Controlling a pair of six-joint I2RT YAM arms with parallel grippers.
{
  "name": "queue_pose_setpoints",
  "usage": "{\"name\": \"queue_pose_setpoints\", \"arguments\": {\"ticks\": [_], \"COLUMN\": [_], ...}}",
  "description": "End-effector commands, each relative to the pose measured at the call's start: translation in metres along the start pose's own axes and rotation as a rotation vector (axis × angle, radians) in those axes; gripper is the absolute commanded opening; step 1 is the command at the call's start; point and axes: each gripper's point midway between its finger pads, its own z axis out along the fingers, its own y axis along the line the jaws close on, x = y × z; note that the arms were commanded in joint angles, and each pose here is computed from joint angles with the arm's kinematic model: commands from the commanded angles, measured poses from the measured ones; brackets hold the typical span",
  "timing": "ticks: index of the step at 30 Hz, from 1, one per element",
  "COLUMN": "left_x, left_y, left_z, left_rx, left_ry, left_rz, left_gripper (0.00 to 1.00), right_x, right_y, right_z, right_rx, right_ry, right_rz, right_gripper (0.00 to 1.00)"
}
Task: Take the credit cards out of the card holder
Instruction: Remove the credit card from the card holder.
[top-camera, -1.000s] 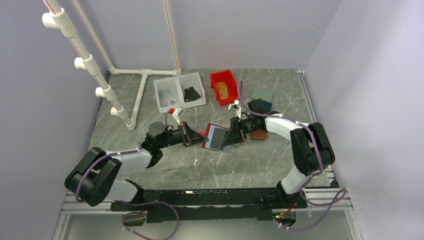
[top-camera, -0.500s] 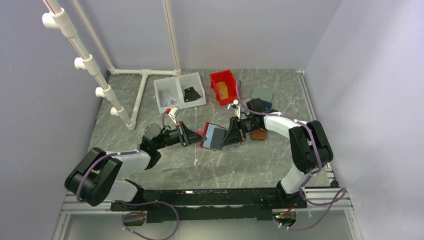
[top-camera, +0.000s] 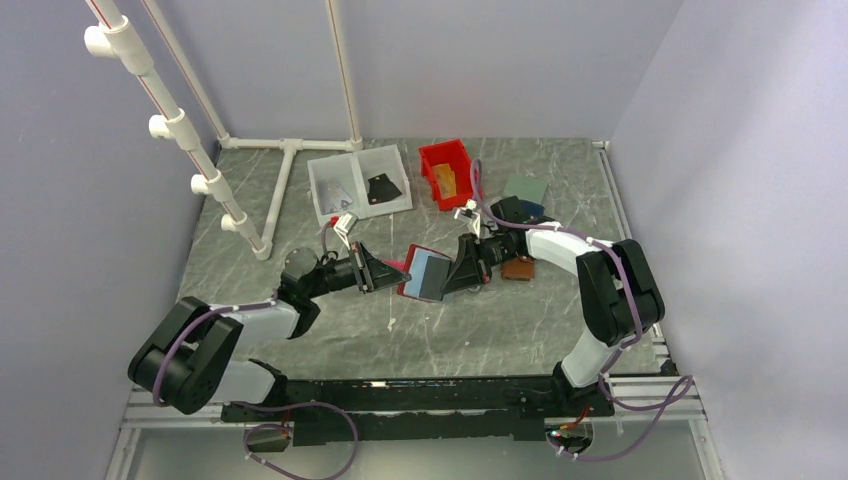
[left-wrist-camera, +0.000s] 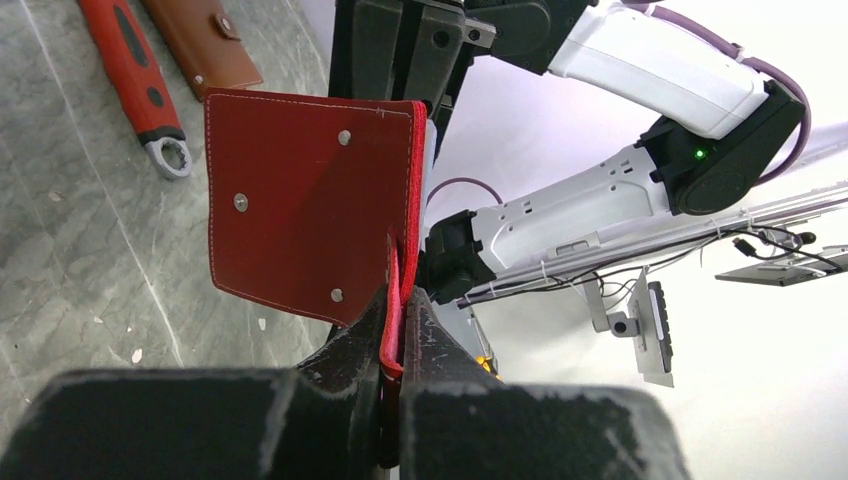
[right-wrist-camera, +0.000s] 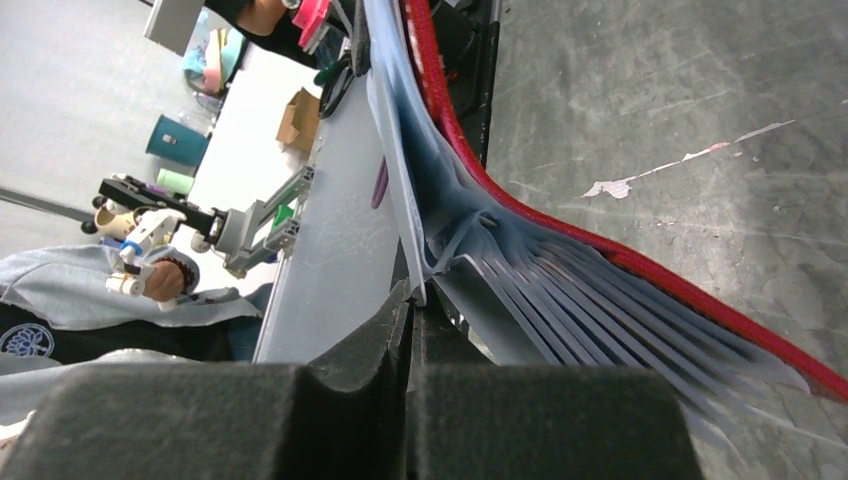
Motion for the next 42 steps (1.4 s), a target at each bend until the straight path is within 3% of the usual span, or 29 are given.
{"name": "queue_pose_setpoints", "arguments": {"ticks": [1, 9, 19, 26, 42], "left_x": [-0.018, -0.021, -0.007, 0.002, 0.011], "left_y": [-0.026, -0.028, -0.02, -0.011, -0.008], "left_z": [0.001, 0.002, 0.002, 0.01, 0.025], "left_rx": [0.102, 0.101, 0.096, 0.063, 0.04], "left_ry": [-0.048, -0.051, 0.036, 0.069, 0.1], "left_rz": [0.067, 0.069, 0.044, 0.034, 0.038], "left_gripper": [0.0, 0.0, 0.0, 0.25, 0.31], "right_x": [-0.003, 0.003, -0.005, -0.005, -0.005], "right_y": [0.008, 0.007, 0.002, 0.0, -0.002], "right_z": [0.005, 0.015, 0.009, 0.009, 0.009], "right_rx": [-0.017, -0.021, 0.005, 0.002, 0.009], "right_ry": [0.016, 0.058, 0.041, 0.034, 0.033], "right_rz": [-0.076, -0.078, -0.06, -0.032, -0.017], "right_gripper": [0.0, 0.0, 0.0, 0.0, 0.0]}}
